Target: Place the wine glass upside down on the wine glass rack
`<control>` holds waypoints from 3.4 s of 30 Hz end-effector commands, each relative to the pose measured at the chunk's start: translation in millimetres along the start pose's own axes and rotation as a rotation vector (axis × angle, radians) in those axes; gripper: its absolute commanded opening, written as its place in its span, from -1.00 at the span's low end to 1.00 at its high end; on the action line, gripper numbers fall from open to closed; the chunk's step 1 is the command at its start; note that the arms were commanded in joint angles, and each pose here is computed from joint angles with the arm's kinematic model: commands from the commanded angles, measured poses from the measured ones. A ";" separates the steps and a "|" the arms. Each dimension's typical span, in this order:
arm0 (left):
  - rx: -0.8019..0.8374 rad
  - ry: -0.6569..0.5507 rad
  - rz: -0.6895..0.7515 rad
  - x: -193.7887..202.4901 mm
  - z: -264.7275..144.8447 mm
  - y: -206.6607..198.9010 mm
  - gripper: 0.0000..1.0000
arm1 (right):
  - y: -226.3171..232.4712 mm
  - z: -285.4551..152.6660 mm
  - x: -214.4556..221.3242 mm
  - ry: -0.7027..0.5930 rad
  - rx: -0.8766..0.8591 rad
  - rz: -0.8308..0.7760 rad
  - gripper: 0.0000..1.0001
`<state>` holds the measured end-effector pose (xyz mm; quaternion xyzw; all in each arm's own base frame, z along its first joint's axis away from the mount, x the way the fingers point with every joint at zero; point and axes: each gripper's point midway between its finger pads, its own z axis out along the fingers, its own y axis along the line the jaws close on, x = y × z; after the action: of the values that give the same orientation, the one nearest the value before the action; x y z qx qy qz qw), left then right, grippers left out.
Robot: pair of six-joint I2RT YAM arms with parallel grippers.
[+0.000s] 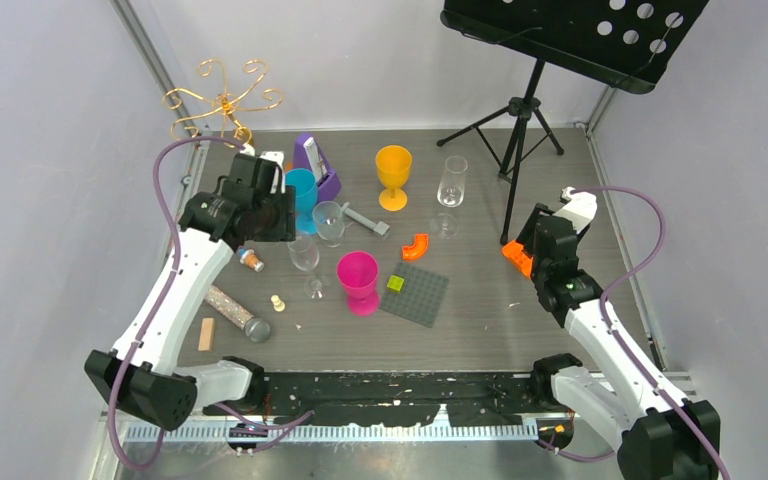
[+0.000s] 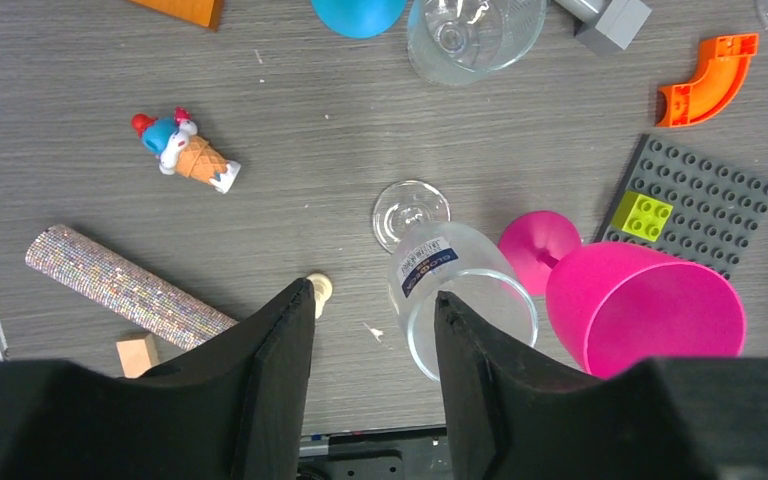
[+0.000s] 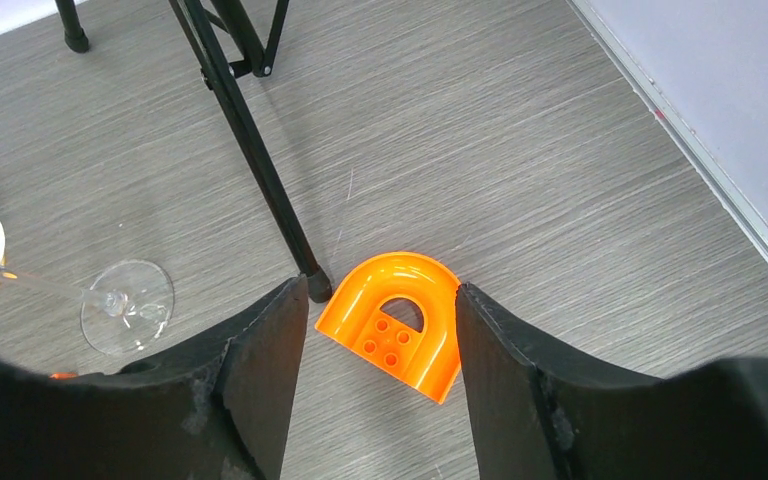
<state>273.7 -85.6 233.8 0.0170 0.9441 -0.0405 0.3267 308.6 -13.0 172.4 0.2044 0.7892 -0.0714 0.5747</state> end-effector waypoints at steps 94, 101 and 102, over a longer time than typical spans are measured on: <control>0.568 -0.771 -0.103 -135.7 -223.6 -71.5 -1.00 | 348.7 -185.4 -84.8 0.549 -1.378 0.343 0.28; 0.581 -0.781 -0.097 -142.4 -222.5 -75.4 -1.00 | 355.2 -186.8 -81.7 0.571 -1.396 0.340 0.06; 0.581 -0.782 -0.097 -142.7 -221.6 -75.6 -1.00 | 355.6 -187.1 -82.4 0.570 -1.401 0.342 -0.01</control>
<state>243.6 -135.1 460.7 0.0362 0.7538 -0.2891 0.5890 311.6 348.6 323.1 -0.0590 0.7548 0.5616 0.3336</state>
